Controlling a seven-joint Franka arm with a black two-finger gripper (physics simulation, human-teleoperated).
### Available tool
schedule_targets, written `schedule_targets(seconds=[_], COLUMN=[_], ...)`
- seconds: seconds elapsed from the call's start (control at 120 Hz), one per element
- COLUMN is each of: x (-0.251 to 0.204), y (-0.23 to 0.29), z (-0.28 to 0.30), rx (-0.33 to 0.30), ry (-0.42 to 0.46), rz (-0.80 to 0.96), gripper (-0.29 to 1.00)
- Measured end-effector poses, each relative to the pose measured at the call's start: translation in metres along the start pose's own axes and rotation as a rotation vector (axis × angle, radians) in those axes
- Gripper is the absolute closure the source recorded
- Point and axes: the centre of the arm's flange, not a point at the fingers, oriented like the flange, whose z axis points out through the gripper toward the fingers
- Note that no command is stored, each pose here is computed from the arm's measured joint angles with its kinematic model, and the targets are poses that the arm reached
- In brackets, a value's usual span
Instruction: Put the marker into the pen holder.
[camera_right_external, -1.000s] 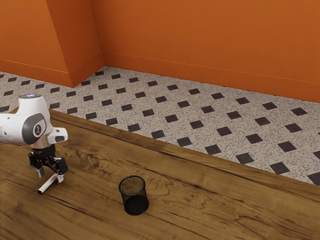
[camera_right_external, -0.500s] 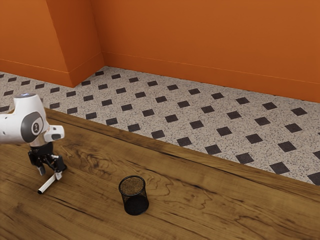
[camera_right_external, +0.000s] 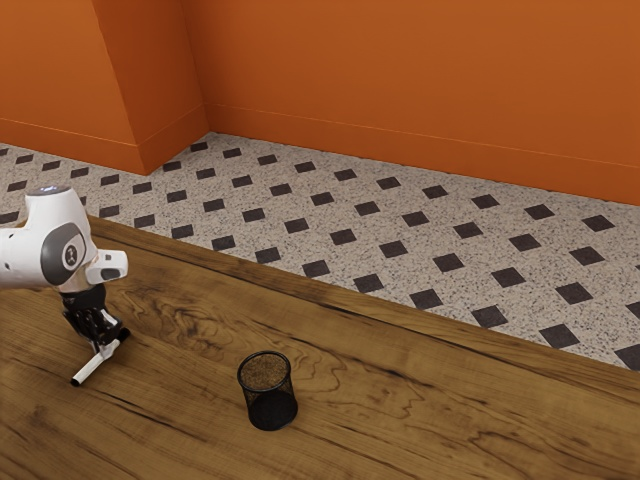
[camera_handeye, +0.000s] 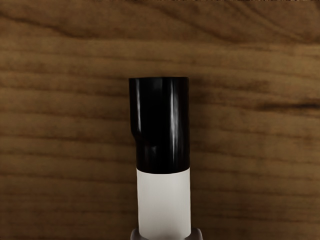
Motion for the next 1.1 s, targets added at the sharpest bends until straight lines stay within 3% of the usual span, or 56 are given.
schedule_targets(seconds=[0.183,0.425,0.558,0.683,0.95,1.1], x=[0.0,0.007,0.01,0.008,0.003,-0.024], y=[0.0,0.049,0.141,0.214,0.317,0.385], z=[-0.007,-0.121,-0.181,-0.195,-0.172,-0.16], rx=[0.013,0.114,0.186,0.218,0.19,0.188], ry=[0.014,0.219,0.369,0.47,0.545,0.564], rz=[0.006,0.109,0.259,0.351,0.412,0.455], gripper=[0.79,0.79,0.79,0.79,0.79,0.79])
